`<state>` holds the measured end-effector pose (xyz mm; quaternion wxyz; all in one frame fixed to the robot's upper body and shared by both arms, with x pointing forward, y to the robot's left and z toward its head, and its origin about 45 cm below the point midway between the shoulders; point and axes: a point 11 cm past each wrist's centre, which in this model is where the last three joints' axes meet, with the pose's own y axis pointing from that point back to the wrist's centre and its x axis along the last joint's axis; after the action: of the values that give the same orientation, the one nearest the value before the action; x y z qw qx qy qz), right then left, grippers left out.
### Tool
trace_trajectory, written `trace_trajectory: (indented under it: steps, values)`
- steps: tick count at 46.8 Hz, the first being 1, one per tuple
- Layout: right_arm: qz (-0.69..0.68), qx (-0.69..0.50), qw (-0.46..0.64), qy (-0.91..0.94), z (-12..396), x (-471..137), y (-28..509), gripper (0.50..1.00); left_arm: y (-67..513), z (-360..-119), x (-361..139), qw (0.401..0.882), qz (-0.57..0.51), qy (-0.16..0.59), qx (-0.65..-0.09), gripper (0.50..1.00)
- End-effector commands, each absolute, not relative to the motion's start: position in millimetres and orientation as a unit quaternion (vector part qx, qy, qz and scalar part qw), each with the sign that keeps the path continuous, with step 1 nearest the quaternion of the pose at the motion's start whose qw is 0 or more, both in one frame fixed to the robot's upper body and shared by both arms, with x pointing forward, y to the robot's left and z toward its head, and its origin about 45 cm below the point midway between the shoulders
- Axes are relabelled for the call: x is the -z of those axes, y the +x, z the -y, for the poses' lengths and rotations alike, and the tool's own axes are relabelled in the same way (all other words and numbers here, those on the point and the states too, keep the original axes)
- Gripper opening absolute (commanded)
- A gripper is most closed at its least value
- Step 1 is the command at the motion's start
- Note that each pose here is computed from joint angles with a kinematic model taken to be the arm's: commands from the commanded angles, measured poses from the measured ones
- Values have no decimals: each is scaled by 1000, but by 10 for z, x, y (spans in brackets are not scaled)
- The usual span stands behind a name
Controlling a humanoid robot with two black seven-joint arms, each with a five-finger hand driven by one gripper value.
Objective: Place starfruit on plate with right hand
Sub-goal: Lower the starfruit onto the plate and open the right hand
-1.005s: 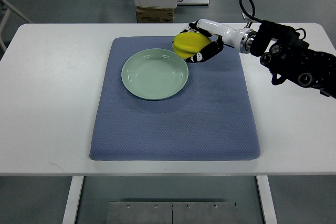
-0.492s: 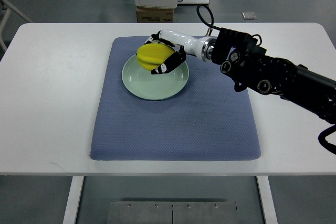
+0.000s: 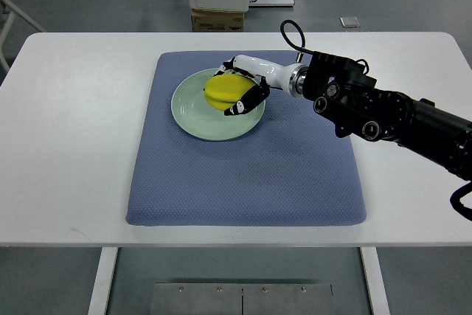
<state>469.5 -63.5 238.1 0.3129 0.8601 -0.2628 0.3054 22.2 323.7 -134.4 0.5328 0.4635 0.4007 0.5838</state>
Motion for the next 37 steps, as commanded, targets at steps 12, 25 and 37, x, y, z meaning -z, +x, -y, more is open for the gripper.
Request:
trace_trajectory:
  steps: [12, 25, 37]
  values:
    - [249, -305, 318, 863, 598, -2315, 4630, 500, 222, -3237, 1344, 533, -401, 464, -584, 1000]
    - [261, -296, 353, 848, 665, -2240, 4651, 535, 222, -3237, 1344, 533, -401, 464, -584, 1000]
    - [267, -287, 374, 841, 674, -2212, 4646, 828, 222, -3237, 1344, 533, -401, 464, -584, 1000]
